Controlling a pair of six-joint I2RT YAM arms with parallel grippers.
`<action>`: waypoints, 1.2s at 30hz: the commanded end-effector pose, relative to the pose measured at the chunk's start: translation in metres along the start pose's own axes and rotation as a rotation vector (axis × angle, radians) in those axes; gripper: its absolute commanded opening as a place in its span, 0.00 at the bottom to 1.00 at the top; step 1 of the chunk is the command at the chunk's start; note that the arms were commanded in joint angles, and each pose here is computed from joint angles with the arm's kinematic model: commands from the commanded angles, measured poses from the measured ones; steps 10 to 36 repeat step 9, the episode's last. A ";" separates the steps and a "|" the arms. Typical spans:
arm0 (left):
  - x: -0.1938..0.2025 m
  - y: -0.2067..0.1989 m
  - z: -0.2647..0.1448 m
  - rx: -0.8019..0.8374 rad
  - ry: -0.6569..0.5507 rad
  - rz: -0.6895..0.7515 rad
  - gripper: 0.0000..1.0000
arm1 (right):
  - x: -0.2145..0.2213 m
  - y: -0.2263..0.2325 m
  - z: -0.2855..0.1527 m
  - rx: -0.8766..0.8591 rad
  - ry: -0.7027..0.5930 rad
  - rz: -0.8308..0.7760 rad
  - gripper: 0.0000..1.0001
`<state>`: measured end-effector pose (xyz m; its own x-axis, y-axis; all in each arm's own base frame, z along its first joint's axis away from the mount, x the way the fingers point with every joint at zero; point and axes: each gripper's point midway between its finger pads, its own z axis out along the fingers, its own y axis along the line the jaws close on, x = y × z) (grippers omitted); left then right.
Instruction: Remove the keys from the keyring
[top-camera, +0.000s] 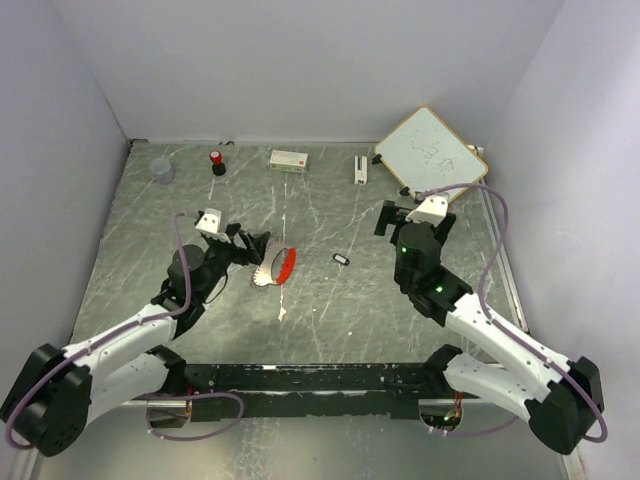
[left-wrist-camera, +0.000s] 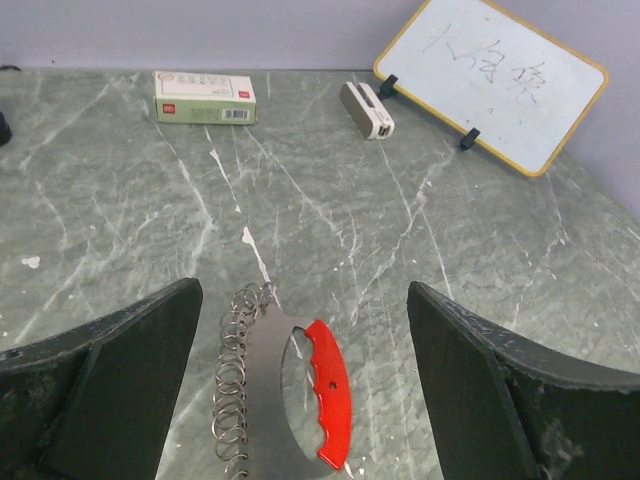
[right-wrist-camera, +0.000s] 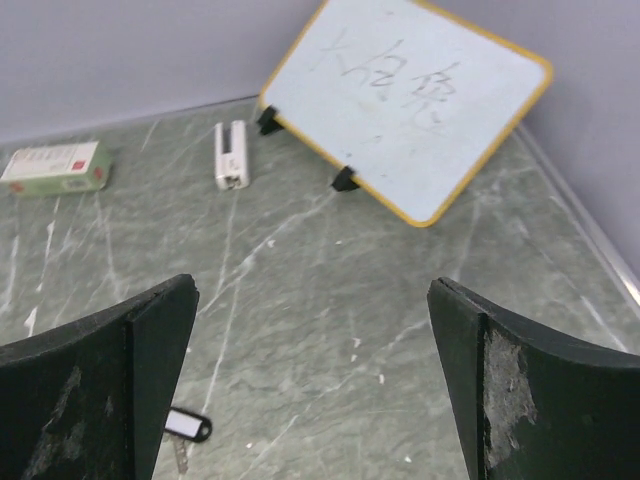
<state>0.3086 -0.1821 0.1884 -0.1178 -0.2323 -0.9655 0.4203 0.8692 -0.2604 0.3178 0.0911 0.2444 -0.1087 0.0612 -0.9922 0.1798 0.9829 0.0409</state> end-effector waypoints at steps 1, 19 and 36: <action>-0.004 0.002 -0.013 -0.018 0.003 0.054 0.95 | -0.009 -0.040 -0.011 0.163 -0.060 0.048 1.00; -0.013 0.007 -0.027 -0.053 -0.004 0.081 0.95 | -0.011 -0.058 -0.018 0.239 -0.076 0.063 1.00; -0.013 0.007 -0.027 -0.053 -0.004 0.081 0.95 | -0.011 -0.058 -0.018 0.239 -0.076 0.063 1.00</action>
